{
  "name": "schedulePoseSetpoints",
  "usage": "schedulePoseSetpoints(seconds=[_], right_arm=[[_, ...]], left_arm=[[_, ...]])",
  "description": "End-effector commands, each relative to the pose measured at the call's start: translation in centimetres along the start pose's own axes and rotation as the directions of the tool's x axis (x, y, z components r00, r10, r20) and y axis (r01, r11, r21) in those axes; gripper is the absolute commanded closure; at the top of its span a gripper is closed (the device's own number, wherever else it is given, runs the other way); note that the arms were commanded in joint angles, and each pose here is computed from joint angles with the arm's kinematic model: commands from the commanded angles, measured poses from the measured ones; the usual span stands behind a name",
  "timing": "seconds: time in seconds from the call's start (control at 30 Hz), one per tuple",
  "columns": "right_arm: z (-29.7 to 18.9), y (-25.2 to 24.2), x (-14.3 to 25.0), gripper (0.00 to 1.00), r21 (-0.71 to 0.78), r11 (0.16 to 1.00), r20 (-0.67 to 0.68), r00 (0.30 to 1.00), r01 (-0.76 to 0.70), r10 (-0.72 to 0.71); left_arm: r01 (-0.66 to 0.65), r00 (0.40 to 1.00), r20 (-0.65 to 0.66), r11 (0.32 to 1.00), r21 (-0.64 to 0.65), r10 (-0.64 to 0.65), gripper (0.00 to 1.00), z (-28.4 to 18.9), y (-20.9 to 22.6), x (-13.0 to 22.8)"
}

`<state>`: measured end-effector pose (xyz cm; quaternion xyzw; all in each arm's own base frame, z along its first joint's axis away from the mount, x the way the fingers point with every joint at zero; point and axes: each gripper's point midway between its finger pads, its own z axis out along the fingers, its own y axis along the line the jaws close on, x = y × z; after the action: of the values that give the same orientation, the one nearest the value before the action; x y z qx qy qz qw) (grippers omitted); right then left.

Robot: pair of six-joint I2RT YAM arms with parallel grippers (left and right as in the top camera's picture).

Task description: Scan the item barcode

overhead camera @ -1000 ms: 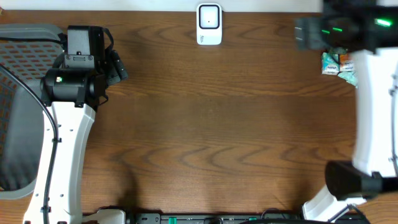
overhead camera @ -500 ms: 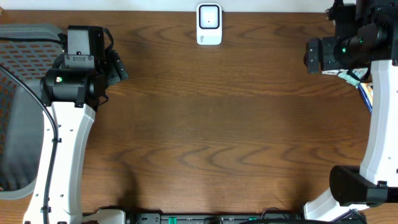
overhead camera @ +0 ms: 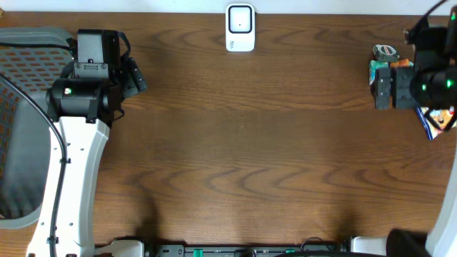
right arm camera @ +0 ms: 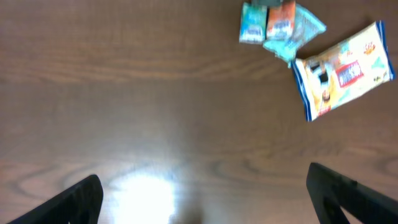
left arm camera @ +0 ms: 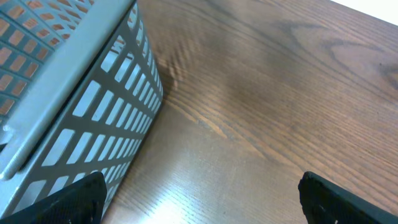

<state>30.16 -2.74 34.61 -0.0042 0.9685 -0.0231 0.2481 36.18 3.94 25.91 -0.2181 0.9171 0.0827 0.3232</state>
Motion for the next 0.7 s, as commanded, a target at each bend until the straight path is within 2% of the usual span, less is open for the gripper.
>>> schedulePoseSetpoints(seconds=[0.0,0.33,0.5,0.67], right_arm=[[0.2,-0.1,1.8,0.01,0.005,1.0,0.006,1.0,0.004,-0.004],[2.5,0.9,6.4,0.01,-0.005,1.0,0.205,0.979,0.014,-0.013],[2.6,1.2,8.0,0.01,-0.019,1.0,0.215,0.976,-0.024,0.028],[2.7,1.2,8.0,0.01,-0.03,0.997,0.212,0.974,-0.071,0.076]], left_arm=[[-0.011,1.0,0.001,1.0,-0.015,0.011,0.02,0.1,0.3,-0.1],[-0.011,1.0,0.001,1.0,-0.015,0.011,0.02,0.1,0.3,-0.1],[-0.011,1.0,0.001,1.0,-0.015,0.011,0.02,0.1,0.3,-0.1],[-0.011,1.0,0.001,1.0,-0.015,0.011,0.02,0.1,0.3,-0.1]])
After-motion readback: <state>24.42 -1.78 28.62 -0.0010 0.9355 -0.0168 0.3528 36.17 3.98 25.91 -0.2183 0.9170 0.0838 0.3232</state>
